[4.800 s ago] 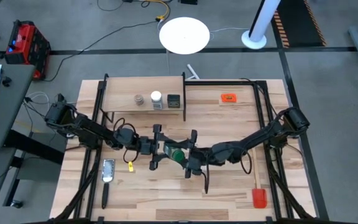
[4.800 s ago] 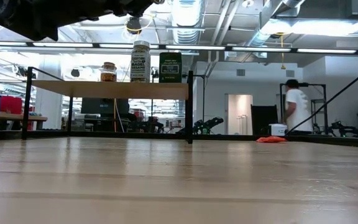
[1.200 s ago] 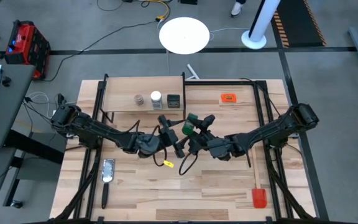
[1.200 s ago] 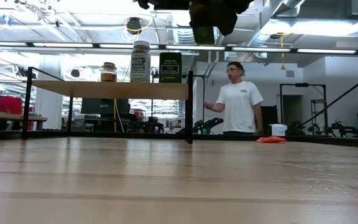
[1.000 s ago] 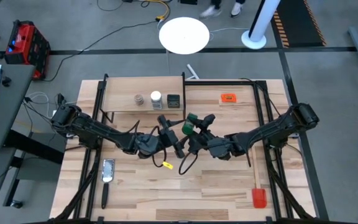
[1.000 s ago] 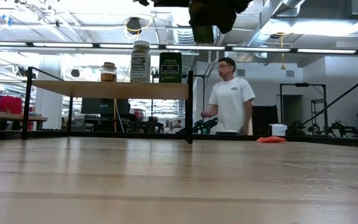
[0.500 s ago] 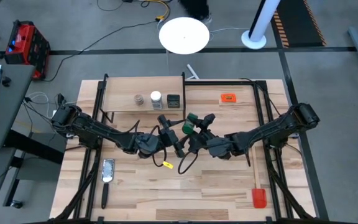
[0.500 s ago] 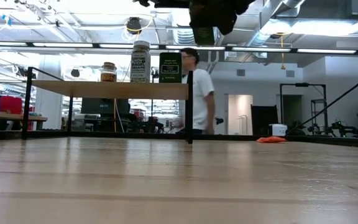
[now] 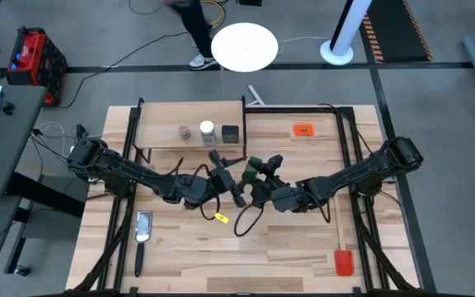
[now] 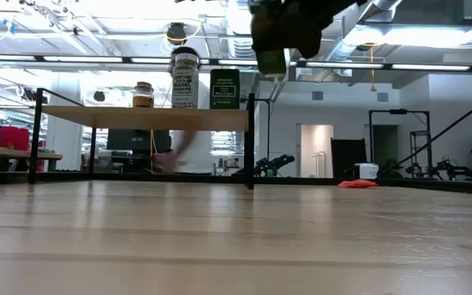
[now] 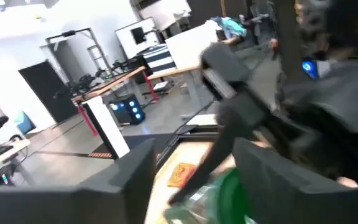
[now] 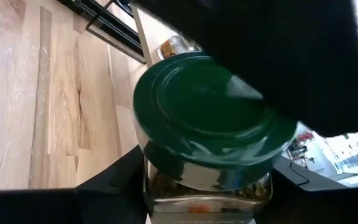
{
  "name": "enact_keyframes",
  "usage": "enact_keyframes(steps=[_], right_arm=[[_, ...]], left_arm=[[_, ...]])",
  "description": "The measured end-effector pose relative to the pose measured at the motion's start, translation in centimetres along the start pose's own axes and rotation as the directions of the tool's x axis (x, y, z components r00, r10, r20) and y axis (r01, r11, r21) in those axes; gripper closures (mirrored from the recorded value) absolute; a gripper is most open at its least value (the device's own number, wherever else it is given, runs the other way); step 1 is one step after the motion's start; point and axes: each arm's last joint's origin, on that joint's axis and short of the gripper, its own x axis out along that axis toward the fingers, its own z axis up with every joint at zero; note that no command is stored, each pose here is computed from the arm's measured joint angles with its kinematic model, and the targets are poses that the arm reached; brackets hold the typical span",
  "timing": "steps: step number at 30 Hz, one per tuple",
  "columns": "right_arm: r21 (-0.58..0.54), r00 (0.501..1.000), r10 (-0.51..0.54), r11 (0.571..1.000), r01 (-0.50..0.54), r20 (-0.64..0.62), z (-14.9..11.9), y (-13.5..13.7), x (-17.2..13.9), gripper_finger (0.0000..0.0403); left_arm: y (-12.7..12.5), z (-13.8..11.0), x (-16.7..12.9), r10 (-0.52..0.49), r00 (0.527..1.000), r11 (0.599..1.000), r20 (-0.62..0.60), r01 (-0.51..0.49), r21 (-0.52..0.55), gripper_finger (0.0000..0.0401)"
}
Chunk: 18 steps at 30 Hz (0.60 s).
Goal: Shelf spices
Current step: Put the green seasoning bottle on the shelf
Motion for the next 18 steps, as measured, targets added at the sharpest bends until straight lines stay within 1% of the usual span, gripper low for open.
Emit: enact_keyframes(steps=[3,5,8,11,13,16,18], right_arm=[[-0.001,1.000,-0.007,1.000,0.007,-0.006,0.0,0.0,0.1,0.0196],[0.002,1.000,-0.014,1.000,0.014,-0.009,0.0,0.0,0.1,0.0196],[0.010,1.000,-0.021,1.000,0.022,-0.015,-0.1,-0.2,0.3,0.0196],[0.022,0.999,-0.028,0.999,0.029,-0.023,-0.2,-0.4,0.6,0.0196],[0.025,0.999,-0.034,0.999,0.034,-0.026,-0.2,-0.4,0.6,0.0196],[0.026,0.999,-0.034,0.999,0.035,-0.025,-0.2,-0.4,0.6,0.0196],[0.027,0.999,-0.034,0.999,0.035,-0.024,-0.2,-0.4,0.6,0.0196]], left_arm=[[-0.2,0.0,-0.2,-0.014,1.000,1.000,-0.005,0.014,0.020,0.0248],[-0.5,-0.1,-0.5,-0.027,1.000,0.999,-0.012,0.027,0.032,0.0274],[-0.8,0.0,-0.9,-0.039,0.999,0.999,-0.008,0.040,0.033,0.0295],[-1.1,0.1,-1.3,-0.032,0.999,0.999,-0.014,0.033,0.035,0.0297],[-1.2,0.0,-1.4,-0.012,1.000,0.999,-0.028,0.013,0.045,0.0291],[-1.3,-0.4,-1.5,-0.001,0.998,0.997,-0.058,0.006,0.075,0.0272],[-1.3,-0.5,-1.5,-0.003,0.998,0.997,-0.067,0.007,0.072,0.0252]])
